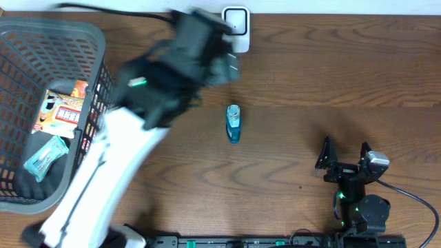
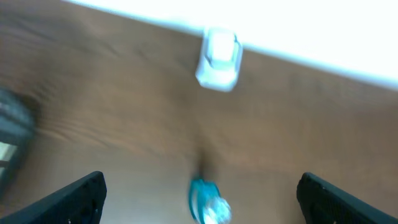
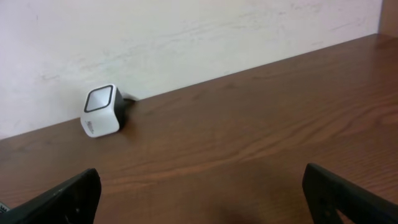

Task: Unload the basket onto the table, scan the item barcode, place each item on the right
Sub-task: 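Return the left gripper into the basket toward the snack bag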

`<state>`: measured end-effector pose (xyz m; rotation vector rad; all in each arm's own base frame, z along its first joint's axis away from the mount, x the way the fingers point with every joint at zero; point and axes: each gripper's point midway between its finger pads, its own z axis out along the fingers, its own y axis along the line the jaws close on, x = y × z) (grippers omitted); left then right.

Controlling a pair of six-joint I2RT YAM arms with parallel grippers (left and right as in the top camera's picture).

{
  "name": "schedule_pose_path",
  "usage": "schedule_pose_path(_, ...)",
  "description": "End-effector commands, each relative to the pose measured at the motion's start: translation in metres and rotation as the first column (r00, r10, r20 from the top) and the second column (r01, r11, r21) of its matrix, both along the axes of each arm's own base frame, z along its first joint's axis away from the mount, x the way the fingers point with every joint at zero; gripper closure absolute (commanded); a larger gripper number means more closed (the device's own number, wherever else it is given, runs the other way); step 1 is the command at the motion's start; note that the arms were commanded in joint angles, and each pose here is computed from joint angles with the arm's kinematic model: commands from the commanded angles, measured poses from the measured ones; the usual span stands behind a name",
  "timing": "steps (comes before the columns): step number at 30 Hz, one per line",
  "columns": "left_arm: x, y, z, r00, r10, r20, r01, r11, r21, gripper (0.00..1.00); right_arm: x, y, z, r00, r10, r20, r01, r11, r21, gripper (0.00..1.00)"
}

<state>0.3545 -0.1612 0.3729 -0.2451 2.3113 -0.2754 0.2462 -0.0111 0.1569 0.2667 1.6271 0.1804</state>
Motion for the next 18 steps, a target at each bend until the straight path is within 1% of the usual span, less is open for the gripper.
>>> schedule_pose_path(1,0.002,0.064,0.032,0.982,0.16,0.102,-0.162,0.986,0.021,0.02,0.0,-0.001,0.0,1.0,-0.005,0.0,0.005,1.0,-0.009,0.01)
schedule_pose_path(5,-0.009,0.139,0.054,0.924,0.352,0.149,-0.353,0.936,-0.02,0.02,0.0,-0.001,0.0,1.0,-0.005,0.0,0.005,1.0,-0.009,0.01)
schedule_pose_path(7,-0.017,0.176,0.057,0.876,0.459,0.147,-0.459,0.888,-0.039,0.02,0.0,-0.001,0.0,1.0,-0.005,0.0,0.005,1.0,-0.009,0.01)
schedule_pose_path(9,-0.028,0.212,0.053,0.812,0.571,0.122,-0.568,0.821,-0.057,0.02,0.0,-0.001,0.0,1.0,-0.006,0.0,0.006,1.0,-0.009,0.01)
schedule_pose_path(11,-0.043,0.246,0.045,0.724,0.686,0.076,-0.682,0.728,-0.079,0.02,0.0,-0.001,0.0,1.0,-0.005,0.0,0.005,1.0,-0.009,0.01)
schedule_pose_path(13,-0.059,0.279,0.032,0.609,0.793,0.016,-0.789,0.607,-0.099,0.02,0.0,-0.001,0.0,1.0,-0.005,0.0,0.005,1.0,-0.009,0.01)
schedule_pose_path(16,-0.076,0.318,0.013,0.459,0.887,-0.045,-0.886,0.453,-0.095,0.02,0.0,-0.001,0.0,1.0,-0.005,0.0,0.005,1.0,-0.009,0.01)
schedule_pose_path(18,-0.084,0.34,-0.003,0.377,0.922,-0.088,-0.925,0.371,-0.081,0.02,0.0,-0.001,0.0,1.0,-0.005,0.0,0.005,1.0,-0.009,0.01)
